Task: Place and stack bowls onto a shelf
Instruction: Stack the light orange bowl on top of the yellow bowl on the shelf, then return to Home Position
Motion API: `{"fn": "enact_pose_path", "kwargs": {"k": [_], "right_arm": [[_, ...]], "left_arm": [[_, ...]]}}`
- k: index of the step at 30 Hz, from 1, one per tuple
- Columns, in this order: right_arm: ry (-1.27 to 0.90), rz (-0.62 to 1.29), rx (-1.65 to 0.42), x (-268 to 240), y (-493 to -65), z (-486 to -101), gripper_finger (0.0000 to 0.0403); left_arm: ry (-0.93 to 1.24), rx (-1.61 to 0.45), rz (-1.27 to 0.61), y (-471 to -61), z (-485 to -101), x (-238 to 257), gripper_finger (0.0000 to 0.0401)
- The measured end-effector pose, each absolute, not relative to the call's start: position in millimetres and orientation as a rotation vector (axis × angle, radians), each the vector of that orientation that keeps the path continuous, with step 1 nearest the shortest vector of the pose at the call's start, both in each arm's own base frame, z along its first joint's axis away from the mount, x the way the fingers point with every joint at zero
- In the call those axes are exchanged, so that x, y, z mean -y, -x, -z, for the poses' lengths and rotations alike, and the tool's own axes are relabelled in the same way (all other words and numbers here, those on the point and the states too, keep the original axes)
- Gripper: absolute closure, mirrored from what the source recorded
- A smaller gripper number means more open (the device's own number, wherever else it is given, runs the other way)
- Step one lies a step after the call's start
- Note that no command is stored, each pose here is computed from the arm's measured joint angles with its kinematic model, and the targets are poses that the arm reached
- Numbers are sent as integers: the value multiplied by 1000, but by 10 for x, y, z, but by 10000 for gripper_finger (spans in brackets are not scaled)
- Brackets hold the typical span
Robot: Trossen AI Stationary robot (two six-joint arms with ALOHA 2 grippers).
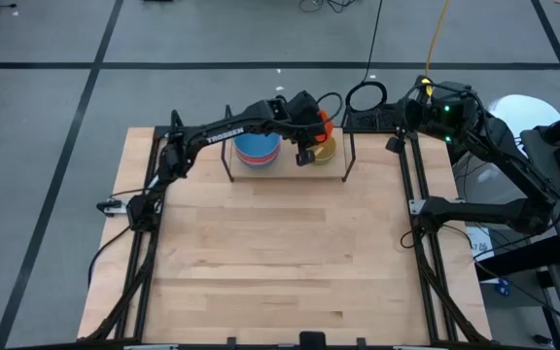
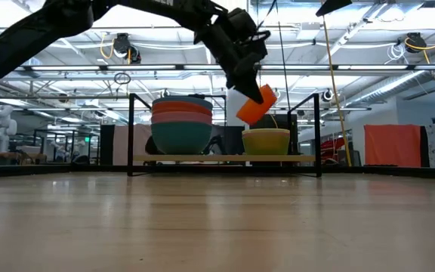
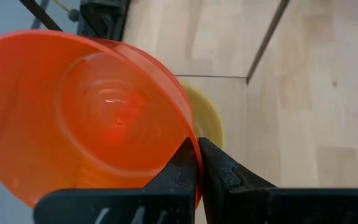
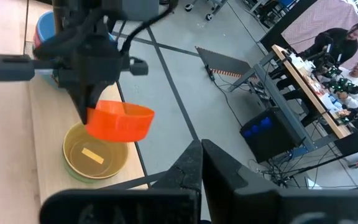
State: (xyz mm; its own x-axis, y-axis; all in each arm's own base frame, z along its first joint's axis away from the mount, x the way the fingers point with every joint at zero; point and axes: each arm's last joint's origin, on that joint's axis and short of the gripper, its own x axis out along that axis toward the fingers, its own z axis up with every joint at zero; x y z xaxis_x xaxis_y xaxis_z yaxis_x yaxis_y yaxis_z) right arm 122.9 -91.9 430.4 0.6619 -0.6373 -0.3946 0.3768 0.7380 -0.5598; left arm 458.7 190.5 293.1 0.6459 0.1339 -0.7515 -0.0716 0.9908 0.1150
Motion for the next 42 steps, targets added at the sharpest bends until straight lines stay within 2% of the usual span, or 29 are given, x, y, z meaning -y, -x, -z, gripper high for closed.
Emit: {"fn": "enact_pose_path", "kwargs": {"k": [14,18,23,27,34,42], "right_arm": [[460,596,-614,919,-1229,-4303,403],[461,596,-614,919,-1229,-4303,403],[462,595,-616,918,-1228,-4302,403],[458,591,-627,915,-1224,-4291,403],[447,586,-634,912,-1222,-4282,403],[445,583,-630,912,-1223,-4283,403]], "left_arm": [[-84,-968,-74,-4718,-2465,-1961,396],[-106,-954,-76,-4732,-2494,-1942,372],[-150,-1006,-203,-4748,-2487,-1883,346],[-195,-1021,-215,-4778,-2489,-1794,327],[-223,-984,-199,-4779,-2700,-1560,301],[-239,-898,-219,-4662,-3130,-1342,298]]}}
